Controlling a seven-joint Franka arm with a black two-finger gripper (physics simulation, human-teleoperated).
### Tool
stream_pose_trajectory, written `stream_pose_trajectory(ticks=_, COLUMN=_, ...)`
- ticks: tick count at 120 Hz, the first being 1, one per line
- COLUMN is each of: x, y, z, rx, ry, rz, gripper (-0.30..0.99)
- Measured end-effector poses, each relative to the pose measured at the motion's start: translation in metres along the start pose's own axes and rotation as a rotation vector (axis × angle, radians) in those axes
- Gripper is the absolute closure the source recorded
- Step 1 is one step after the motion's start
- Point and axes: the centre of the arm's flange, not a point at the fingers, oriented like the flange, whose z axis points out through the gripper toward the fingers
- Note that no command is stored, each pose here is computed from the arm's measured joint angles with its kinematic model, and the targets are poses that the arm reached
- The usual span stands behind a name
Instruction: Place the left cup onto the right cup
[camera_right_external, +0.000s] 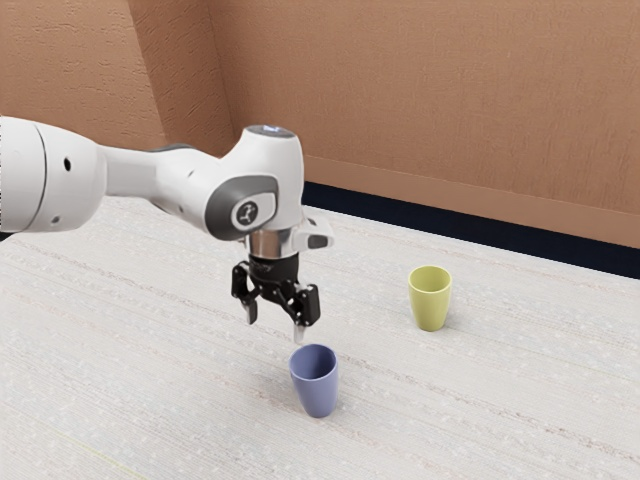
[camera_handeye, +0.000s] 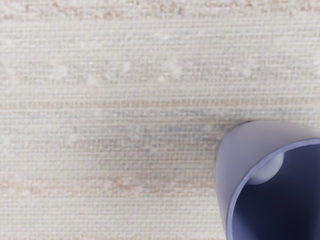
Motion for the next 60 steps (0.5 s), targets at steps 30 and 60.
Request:
stream_pose_trajectory(ticks=30, x=0.003, y=0.001, z=0.011, rx=0.003, ry=-0.011, rz=-0.003, gripper=0.0)
stream_pose_trajectory(ticks=60, x=0.005, y=0.006, z=0.019, rx=0.004, ry=-0.013, rz=0.001, gripper=0.0)
